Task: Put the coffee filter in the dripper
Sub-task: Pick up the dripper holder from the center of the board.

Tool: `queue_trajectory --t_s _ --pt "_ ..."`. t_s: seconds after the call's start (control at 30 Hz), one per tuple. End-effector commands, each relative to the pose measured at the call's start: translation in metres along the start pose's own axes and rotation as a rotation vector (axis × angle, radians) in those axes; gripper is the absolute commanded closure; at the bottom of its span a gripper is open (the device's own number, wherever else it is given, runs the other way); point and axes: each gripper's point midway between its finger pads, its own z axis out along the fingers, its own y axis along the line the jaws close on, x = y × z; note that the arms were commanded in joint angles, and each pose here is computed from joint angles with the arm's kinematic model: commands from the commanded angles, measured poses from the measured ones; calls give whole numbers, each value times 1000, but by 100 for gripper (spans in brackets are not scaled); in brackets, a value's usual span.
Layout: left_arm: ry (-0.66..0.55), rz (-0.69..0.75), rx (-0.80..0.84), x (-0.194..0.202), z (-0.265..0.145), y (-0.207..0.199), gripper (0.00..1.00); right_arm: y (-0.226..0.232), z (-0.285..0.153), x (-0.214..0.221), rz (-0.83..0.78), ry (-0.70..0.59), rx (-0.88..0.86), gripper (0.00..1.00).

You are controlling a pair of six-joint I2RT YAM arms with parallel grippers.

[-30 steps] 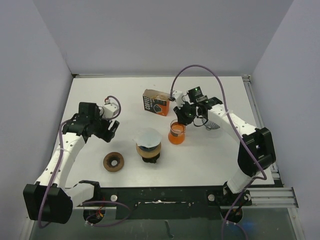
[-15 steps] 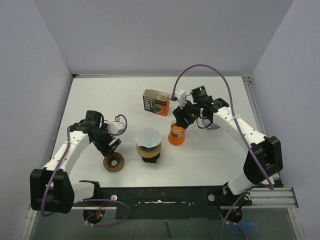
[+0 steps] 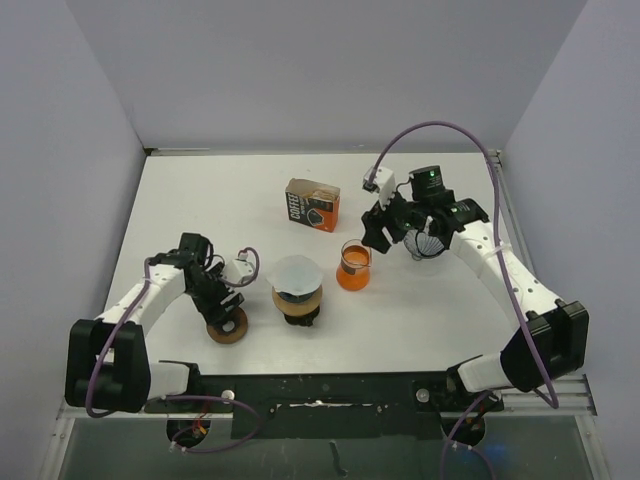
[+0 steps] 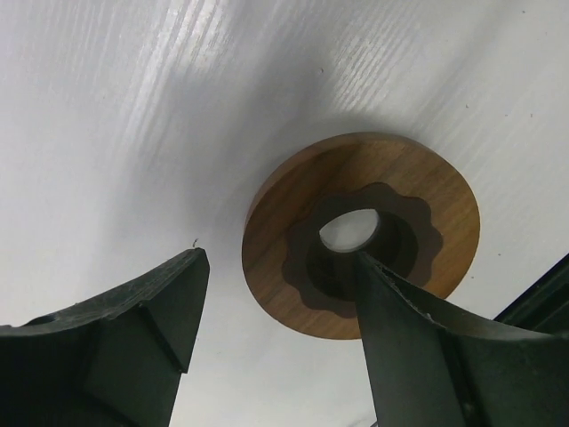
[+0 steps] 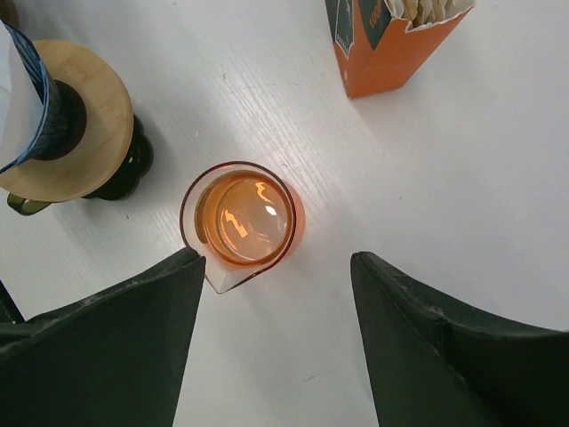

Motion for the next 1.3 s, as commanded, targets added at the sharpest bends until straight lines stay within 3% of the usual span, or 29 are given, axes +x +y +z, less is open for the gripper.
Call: queue_trajectory --t_s 0.0,0.23,0.4,0.7,1.03,1.27 --pt "-60 46 -19 -15 7 8 37 3 -11 -8 -20 -59 -17 32" --pt "-59 46 -24 -14 19 4 49 -4 -21 -6 -5 -94 -16 29" --pt "-47 47 -44 -14 17 5 65 -8 -29 -6 -42 -116 -3 25" --pt "22 54 -147 -14 -24 20 82 -22 -32 7 -11 -183 -24 23" --pt "-60 -70 -438 -65 -109 73 83 -37 -46 22 54 -227 11 22" --pt "-234 -152 -577 -132 -173 108 84 -46 -62 30 91 -253 48 21"
